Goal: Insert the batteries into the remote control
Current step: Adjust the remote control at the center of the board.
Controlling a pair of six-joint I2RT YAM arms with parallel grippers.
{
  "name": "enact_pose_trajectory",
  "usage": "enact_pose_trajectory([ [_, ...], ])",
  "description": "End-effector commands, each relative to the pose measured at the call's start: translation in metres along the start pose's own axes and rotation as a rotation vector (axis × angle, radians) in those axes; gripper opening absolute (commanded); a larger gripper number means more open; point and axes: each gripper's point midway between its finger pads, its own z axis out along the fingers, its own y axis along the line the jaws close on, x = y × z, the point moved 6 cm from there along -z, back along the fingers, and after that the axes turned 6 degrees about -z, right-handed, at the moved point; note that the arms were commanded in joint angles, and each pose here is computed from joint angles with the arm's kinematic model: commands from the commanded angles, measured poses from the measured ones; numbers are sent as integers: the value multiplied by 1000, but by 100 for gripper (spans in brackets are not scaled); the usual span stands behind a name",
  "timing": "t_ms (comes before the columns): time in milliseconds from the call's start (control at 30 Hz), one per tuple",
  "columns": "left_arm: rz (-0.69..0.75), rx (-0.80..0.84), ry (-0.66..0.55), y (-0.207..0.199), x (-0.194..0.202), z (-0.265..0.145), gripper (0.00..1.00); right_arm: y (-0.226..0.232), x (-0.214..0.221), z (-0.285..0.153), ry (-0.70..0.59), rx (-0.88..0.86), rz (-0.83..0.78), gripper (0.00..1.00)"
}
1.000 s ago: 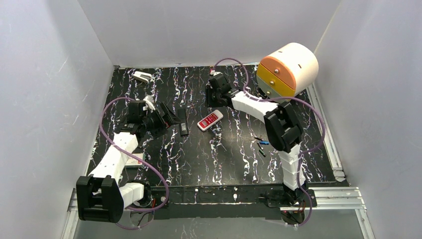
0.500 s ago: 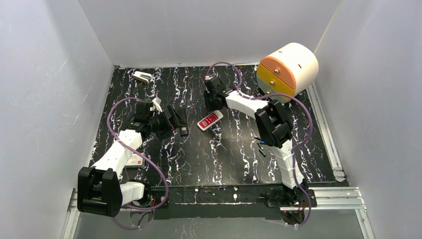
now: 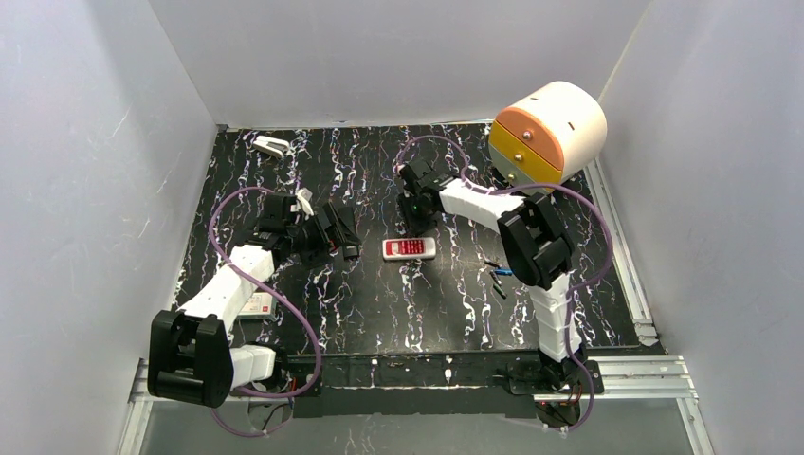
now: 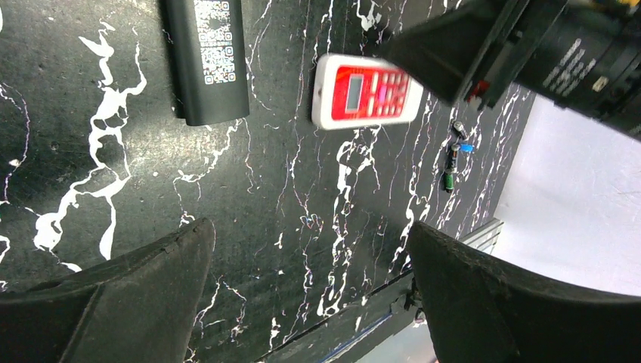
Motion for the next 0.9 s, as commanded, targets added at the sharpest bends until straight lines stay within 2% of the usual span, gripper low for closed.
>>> enact_pose_trajectory([
  [0, 11, -8, 33, 4, 7, 0, 98, 19, 30, -30, 99, -96, 21, 40],
  [100, 16, -21, 23, 4, 5, -1, 98, 17, 30, -43, 97, -53, 24, 42],
  [267, 30, -55, -8, 5, 2, -5, 98, 3, 20, -60, 19, 52, -51, 61],
  [300, 32, -63, -14, 6, 2, -6, 98, 5, 20, -62, 6, 20, -102, 64],
  [400, 39, -89, -27, 8, 1, -9, 98, 20, 34, -65, 2, -161, -410, 74],
  [500, 42, -125, -37, 11, 0, -12, 98, 19, 48, -62, 41, -143, -570, 84],
  [633, 31, -214, -78, 18, -4, -17, 98, 19, 57, -55, 118, -173, -617, 91],
  [733, 25, -257, -72, 22, -5, -17, 99, 27, 61, -56, 101, -219, -644, 92],
  [867, 14, -242, -46, 22, -3, -13, 99, 26, 64, -49, 105, -178, -673, 92],
])
